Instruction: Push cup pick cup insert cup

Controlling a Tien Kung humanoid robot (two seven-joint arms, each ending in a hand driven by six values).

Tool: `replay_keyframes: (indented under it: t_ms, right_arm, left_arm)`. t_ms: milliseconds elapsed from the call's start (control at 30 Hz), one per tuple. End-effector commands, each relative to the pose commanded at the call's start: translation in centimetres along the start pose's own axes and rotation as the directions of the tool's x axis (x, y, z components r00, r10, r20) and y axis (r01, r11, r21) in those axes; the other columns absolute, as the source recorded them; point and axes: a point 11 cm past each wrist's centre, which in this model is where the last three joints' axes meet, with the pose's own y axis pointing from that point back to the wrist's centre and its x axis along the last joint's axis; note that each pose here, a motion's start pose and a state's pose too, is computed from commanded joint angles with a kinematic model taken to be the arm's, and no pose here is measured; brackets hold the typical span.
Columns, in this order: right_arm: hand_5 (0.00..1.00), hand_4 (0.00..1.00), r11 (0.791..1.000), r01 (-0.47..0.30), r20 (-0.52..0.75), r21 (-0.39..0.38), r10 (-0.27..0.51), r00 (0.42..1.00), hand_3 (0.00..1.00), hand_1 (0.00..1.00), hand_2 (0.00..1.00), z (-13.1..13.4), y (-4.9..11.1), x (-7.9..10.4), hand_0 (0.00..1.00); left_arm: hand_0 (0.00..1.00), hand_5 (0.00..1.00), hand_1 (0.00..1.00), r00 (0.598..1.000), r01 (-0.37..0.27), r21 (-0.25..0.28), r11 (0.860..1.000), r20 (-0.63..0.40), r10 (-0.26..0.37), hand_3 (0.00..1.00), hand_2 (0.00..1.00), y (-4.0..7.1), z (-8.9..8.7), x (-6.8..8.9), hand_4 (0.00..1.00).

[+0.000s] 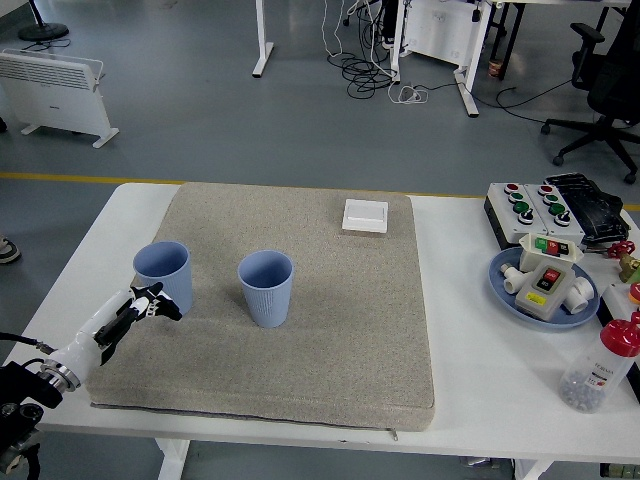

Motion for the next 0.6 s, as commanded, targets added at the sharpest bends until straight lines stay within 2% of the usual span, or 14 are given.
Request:
replay_keyframes:
  t_ms: [200,600]
  right_arm:
    - [0.47,0.124,1.0,0.002,-0.003,0.001,-0.002,1.0,0.58,0.649,0.653,-0.1,0.0,-0.1,0.725]
    - [0.47,0.125,1.0,0.005,-0.014,0.003,-0.005,1.0,0.58,0.649,0.653,-0.2,0.0,-0.3,0.724]
  left_arm:
    - [0.693,0.998,0.541,1.0,-0.002,0.004,1.0,0.01,0.002,0.44,0.49,-0.2,0.1,0.3,0.536]
    - [0.7,0.998,0.542,1.0,0.012,0.02,1.0,0.021,-0.012,0.441,0.491,-1.4,0.2,0.3,0.535]
